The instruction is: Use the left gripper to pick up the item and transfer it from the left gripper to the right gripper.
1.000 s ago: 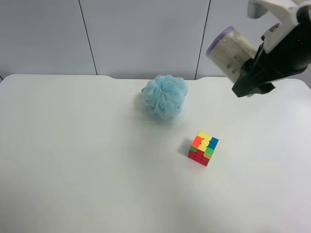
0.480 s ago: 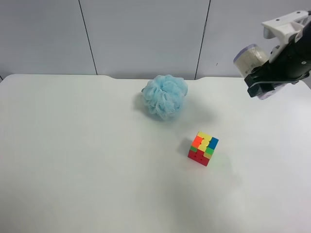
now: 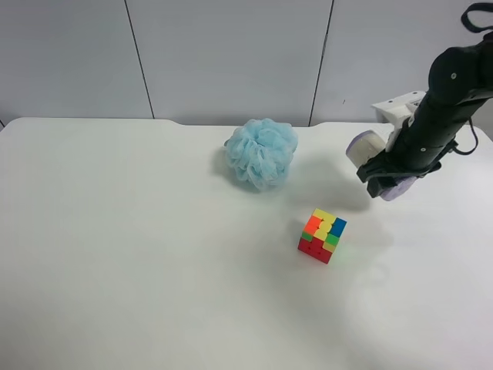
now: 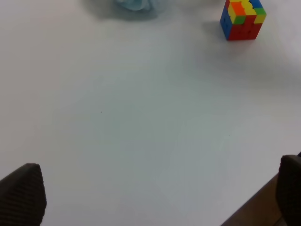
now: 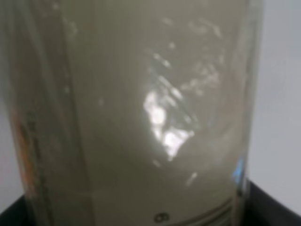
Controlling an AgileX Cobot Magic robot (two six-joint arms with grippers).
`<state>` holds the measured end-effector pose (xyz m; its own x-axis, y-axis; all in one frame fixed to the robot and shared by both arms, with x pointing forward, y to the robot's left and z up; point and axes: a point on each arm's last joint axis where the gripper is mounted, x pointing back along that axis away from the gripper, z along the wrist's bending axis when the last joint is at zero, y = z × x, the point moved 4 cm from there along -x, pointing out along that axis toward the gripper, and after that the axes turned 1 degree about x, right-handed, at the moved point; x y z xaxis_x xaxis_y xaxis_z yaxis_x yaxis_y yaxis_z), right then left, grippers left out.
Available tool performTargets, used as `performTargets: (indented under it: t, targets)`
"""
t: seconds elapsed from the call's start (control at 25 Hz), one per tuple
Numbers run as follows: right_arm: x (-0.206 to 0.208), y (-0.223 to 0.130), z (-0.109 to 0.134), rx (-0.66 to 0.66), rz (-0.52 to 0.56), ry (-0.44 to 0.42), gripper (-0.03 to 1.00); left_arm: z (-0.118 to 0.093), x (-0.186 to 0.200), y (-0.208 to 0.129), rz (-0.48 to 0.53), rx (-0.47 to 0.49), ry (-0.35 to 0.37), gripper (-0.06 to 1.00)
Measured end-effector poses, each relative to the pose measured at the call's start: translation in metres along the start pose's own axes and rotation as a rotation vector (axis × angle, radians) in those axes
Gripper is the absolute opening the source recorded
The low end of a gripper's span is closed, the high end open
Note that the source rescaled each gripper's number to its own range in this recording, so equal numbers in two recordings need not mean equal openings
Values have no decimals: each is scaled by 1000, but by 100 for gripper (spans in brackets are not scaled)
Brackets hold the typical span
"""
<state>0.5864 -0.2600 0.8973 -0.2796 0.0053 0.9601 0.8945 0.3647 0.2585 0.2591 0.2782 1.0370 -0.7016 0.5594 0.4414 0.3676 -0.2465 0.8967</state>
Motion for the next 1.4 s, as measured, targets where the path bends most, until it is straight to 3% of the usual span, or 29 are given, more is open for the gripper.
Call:
performTargets:
  t: [0.32, 0.36, 0.44, 0.48, 0.52, 0.6, 0.76, 0.92, 1.08, 1.4]
  targets:
    - [-27, -6, 3, 2, 63, 18, 0, 0, 0, 0, 0, 0, 0, 100]
    - [-28, -7, 3, 2, 65, 19, 7, 0, 0, 0, 0, 0, 0, 100]
    - [-29, -6, 3, 2, 60, 18, 55, 0, 0, 0, 0, 0, 0, 100]
    - [-29, -5, 3, 2, 54, 17, 71, 0, 0, 0, 0, 0, 0, 100]
    - [-29, -5, 3, 2, 53, 16, 84, 0, 0, 0, 0, 0, 0, 100]
    - [-29, -5, 3, 1, 55, 17, 94, 0, 0, 0, 0, 0, 0, 100]
    - [-19, -6, 3, -1, 61, 16, 99, 0, 0, 0, 0, 0, 0, 100]
    - [18, -3, 0, -7, 6, -1, 99, 0, 0, 0, 0, 0, 0, 100]
    - [72, -12, -1, -35, -28, -16, 99, 0, 0, 0, 0, 0, 0, 100]
    - [178, -63, 6, -70, -71, -36, 99, 0, 0, 0, 0, -2, 3, 100]
